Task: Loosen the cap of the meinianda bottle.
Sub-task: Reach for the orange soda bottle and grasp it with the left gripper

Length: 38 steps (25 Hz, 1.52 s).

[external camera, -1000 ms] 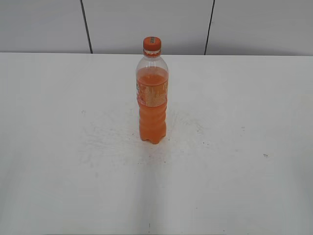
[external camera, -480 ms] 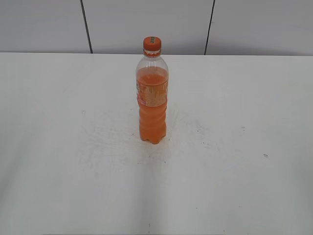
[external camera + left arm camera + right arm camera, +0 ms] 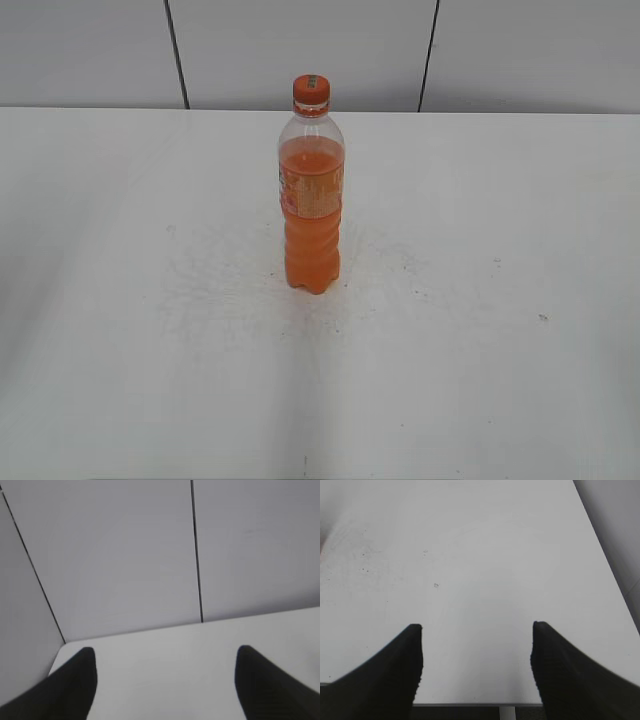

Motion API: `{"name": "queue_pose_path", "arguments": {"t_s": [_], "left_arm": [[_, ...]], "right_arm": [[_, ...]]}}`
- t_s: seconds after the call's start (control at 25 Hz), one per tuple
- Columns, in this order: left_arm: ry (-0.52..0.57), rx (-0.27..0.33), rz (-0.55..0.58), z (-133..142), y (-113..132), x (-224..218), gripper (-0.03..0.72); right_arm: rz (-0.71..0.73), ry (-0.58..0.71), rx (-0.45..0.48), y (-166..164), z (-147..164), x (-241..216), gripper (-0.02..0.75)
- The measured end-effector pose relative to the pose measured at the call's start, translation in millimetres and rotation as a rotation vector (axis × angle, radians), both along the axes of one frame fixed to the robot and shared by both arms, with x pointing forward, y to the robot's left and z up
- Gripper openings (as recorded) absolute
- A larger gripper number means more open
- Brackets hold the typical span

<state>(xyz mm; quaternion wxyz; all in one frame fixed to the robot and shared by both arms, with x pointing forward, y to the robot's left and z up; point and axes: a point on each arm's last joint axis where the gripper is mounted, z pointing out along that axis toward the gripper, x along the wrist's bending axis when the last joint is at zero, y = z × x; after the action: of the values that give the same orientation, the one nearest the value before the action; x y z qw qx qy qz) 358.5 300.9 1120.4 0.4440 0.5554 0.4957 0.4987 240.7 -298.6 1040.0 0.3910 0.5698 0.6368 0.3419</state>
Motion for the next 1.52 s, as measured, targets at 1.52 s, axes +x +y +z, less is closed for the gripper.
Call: {"name": "queue_pose_path", "arguments": {"t_s": [1.52], "left_arm": [[0.121, 0.04, -0.301, -131, -28, 171, 0.452]], "right_arm": [[0.0, 0.0, 0.0, 0, 0, 0, 0.51]]}}
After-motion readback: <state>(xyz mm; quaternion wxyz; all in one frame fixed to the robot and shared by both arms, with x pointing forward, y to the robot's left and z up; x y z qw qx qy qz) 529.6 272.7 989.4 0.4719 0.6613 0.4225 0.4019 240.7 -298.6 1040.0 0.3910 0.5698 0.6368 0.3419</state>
